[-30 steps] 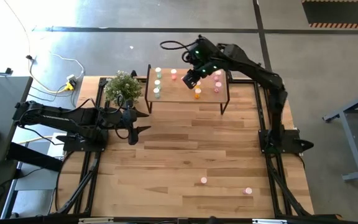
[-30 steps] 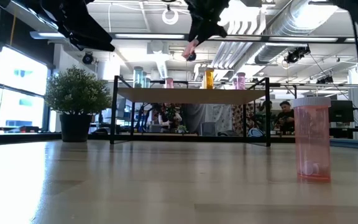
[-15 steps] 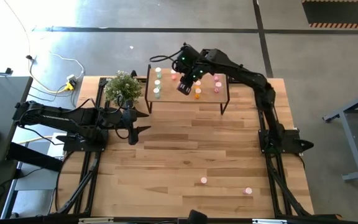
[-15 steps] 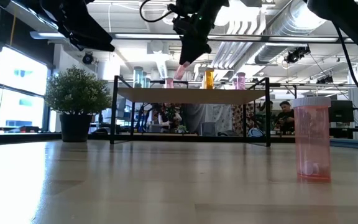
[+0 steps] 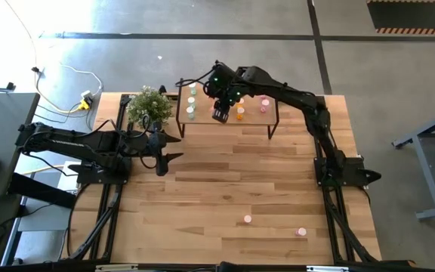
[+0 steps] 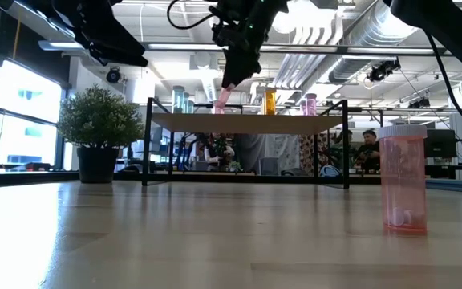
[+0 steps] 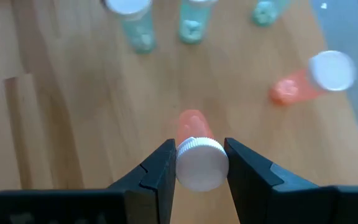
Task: Pick and place medicine bottles onto shelf by color
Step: Put the top pink pill bottle on the shelf aligned with the other pink pill bottle
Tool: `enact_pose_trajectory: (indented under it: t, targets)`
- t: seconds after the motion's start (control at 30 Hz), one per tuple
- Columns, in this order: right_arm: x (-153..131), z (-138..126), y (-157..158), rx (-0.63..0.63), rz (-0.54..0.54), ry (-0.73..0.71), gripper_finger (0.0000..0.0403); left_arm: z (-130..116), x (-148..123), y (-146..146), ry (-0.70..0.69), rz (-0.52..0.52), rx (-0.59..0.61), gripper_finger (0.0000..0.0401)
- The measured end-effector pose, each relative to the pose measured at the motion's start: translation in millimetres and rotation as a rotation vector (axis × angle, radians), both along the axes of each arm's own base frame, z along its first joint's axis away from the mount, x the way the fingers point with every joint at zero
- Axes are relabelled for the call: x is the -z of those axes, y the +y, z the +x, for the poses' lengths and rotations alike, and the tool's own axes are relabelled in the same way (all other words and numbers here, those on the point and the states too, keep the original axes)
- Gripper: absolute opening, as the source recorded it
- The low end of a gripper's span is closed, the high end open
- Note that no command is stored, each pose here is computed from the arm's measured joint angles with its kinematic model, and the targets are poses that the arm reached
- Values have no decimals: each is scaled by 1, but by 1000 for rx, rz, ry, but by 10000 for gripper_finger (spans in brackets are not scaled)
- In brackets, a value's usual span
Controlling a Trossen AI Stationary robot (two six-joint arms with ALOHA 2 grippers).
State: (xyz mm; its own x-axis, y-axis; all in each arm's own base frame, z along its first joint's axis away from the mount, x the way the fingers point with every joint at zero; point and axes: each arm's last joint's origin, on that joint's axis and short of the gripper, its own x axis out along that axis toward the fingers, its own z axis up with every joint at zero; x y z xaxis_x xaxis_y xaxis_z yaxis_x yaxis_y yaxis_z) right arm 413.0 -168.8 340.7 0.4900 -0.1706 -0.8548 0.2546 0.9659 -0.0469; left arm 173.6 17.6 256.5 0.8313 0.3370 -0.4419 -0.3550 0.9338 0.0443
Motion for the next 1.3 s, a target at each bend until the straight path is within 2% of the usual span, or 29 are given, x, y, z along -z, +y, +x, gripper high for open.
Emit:
enact_pose_trajectory:
  t: [0.57,0.9,1.3]
  targets:
    - [12,-1,2,3,39,90,114,0,0,0,0,0,0,241]
    - [13,-4,3,21,14,132,114,0,0,0,0,0,0,241]
    - [12,-2,2,22,6,110,114,0,0,0,0,1,0,241]
